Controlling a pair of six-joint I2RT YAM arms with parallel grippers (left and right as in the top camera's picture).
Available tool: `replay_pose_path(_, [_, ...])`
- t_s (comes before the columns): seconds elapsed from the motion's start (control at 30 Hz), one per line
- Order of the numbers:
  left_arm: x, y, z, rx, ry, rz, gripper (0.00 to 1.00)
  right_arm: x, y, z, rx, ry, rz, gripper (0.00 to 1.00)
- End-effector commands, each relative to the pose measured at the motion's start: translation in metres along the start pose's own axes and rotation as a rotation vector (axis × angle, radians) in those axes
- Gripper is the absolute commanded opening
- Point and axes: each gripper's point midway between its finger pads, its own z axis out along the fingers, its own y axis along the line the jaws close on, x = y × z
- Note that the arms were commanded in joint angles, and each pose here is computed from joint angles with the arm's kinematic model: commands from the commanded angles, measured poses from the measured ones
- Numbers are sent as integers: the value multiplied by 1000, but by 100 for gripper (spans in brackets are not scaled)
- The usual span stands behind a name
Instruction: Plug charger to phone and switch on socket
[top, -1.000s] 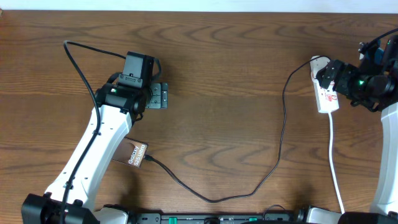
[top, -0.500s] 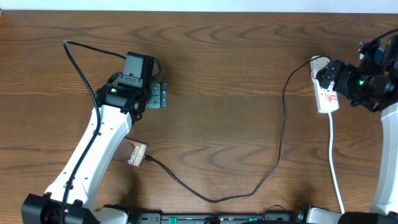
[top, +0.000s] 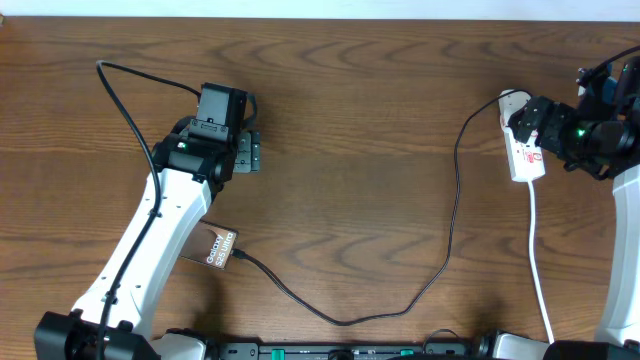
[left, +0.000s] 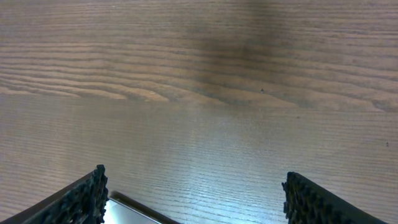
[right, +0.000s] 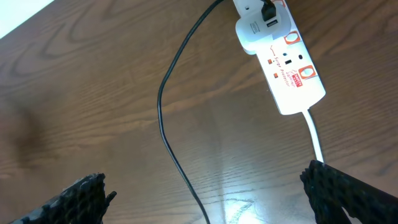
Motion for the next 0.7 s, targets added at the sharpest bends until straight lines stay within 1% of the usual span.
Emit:
replay_pose_path(0.0, [-6,7,-6,-26,-20,8,88,-1,1,-3,4,-10,5,99])
replay_pose_path(0.23, [-2,3,-11,9,-15,2,88,-1,1,-3,4,-10,5,99])
replay_pose_path(0.37, [3,5,-25,38,-65,-82,88,-1,1,-3,4,-10,5,99])
replay_pose_path(0.5, [6,1,-39,111,-179,-110,88,-1,1,-4,4,-11,5,99])
replay_pose_path(0.67, [8,6,-60,168,-422,-168,88,-1,1,-4,4,-11,5,99])
